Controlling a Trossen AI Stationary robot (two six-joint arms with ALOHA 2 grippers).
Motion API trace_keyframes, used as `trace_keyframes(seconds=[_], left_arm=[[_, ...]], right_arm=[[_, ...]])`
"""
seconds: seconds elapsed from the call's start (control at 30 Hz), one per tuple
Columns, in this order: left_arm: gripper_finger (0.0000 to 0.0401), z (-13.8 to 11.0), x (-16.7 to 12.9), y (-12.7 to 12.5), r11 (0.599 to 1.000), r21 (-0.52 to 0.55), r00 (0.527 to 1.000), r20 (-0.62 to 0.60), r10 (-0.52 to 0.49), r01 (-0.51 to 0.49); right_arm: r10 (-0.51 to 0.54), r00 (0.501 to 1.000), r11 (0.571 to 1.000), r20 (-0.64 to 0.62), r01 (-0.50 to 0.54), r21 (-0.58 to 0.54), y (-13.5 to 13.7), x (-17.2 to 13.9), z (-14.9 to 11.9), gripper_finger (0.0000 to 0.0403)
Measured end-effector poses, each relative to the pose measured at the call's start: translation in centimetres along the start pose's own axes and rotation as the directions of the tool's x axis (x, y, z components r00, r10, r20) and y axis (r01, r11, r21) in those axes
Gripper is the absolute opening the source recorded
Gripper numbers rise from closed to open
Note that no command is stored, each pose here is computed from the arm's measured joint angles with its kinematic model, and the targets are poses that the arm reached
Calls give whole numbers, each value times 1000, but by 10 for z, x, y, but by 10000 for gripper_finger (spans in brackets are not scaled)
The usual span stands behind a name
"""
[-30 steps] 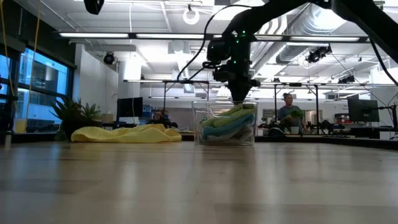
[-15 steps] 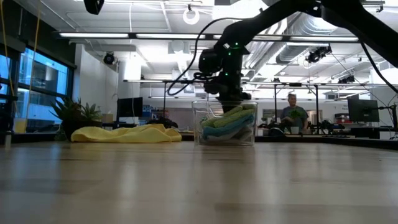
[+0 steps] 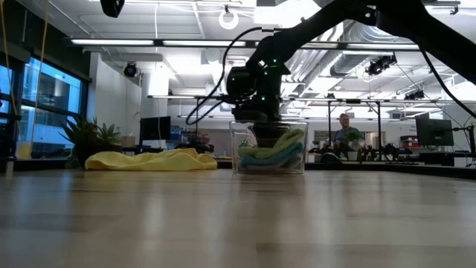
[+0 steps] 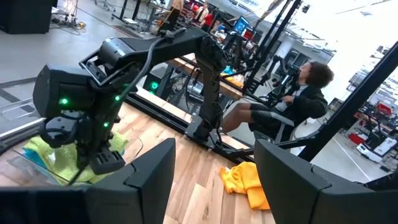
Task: Fold microfiber towels
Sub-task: Put the green microfiber cloth into the transparent bin
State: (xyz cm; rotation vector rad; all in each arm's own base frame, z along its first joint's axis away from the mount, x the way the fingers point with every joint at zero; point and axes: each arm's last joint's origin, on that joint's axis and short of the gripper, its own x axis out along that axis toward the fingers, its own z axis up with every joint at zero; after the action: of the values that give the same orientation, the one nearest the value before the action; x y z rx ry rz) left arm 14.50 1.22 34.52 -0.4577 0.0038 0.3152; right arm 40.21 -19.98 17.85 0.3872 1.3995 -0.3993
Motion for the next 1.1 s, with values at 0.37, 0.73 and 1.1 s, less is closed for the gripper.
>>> trace_keyframes(seconds=[0.37,0.73,1.1], left_arm=[[207,0,0,0,1000,0,1000,0,0,0],[207,0,0,0,1000,3,1000,-2,1,-1],[207,-3,5,0,1000,9,1000,-24,12,-12]], right_arm=[[-21,998,978,60,33,-206,11,-2,5,0],[-96,993,985,71,105,-137,-23,-28,-1,0],[-144,986,971,82,157,-180,-58,-65,-14,0]])
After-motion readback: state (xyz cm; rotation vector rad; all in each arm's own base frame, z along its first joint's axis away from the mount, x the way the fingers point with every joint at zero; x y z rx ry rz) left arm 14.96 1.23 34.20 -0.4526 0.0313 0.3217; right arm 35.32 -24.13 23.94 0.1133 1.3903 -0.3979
